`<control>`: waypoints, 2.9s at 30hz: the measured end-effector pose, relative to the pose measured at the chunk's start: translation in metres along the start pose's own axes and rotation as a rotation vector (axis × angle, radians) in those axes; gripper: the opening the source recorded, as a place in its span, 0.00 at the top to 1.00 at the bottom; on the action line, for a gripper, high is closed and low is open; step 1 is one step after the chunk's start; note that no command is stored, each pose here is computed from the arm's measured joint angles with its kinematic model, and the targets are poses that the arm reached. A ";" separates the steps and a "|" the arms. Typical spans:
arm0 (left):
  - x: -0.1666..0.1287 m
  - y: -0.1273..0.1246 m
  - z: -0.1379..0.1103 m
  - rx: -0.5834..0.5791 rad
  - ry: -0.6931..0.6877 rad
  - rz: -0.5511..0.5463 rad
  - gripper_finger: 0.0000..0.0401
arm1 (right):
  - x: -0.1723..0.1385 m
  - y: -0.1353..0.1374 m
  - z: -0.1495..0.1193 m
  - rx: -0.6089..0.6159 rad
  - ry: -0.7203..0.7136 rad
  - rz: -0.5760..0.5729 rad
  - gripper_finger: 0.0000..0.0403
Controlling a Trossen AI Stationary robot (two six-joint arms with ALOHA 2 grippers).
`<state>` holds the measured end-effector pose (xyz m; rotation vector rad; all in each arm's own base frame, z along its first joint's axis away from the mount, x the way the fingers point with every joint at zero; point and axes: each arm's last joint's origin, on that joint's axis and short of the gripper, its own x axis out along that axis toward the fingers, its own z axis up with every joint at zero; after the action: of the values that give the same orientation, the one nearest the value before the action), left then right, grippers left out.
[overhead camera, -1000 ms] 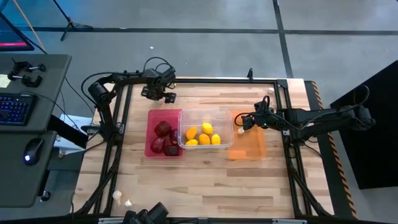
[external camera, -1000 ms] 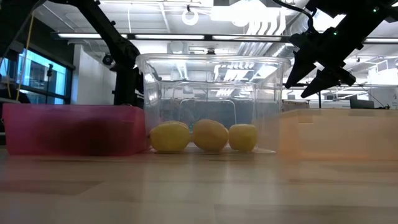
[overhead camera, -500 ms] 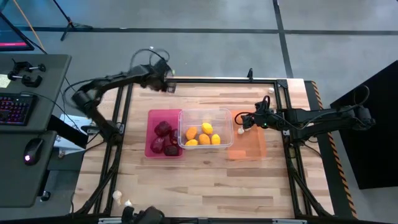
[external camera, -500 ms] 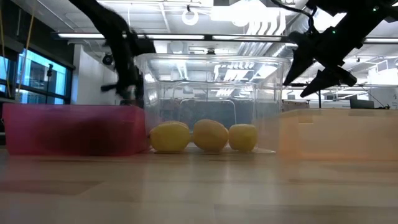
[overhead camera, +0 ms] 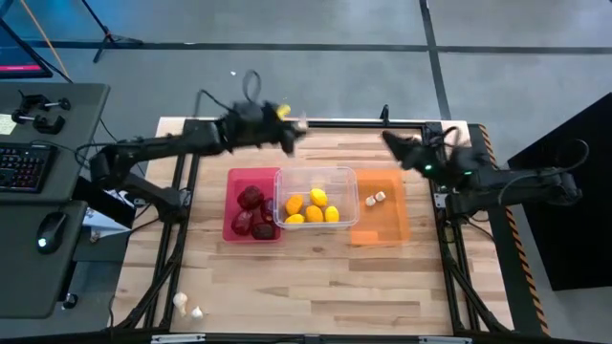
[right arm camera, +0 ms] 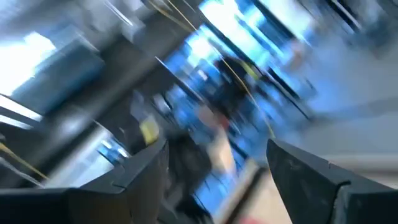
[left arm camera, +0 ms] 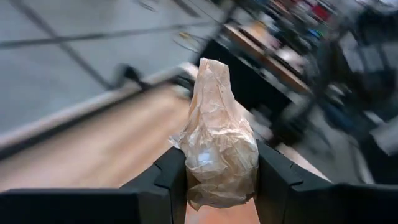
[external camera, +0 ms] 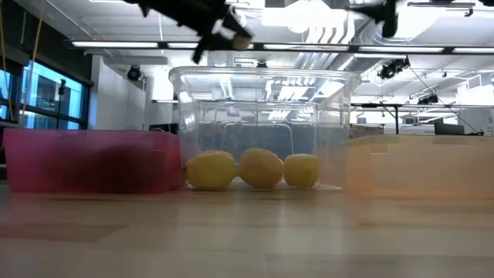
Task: Sort produce into baskets
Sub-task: Put the white garlic into the orange bin
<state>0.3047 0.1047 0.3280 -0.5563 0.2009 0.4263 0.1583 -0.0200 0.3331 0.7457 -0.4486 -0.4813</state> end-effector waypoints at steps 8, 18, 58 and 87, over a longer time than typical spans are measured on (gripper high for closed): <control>0.050 -0.086 -0.063 0.105 0.074 -0.258 0.71 | -0.019 0.003 0.020 -0.090 -0.033 0.068 0.35; 0.124 -0.147 -0.082 0.190 0.141 -0.292 0.71 | -0.023 0.004 0.019 -0.146 0.050 0.152 0.35; 0.098 -0.121 -0.041 0.297 0.322 -0.126 0.37 | -0.018 -0.001 0.008 -0.179 0.126 0.107 0.35; -0.180 -0.172 -0.217 0.043 1.039 0.013 0.37 | -0.005 -0.015 -0.064 -0.192 0.517 -0.080 0.35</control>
<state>0.2044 -0.2061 0.2814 -0.6947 1.2057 0.1076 0.1855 0.0070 0.2794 0.6732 0.1096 -0.3813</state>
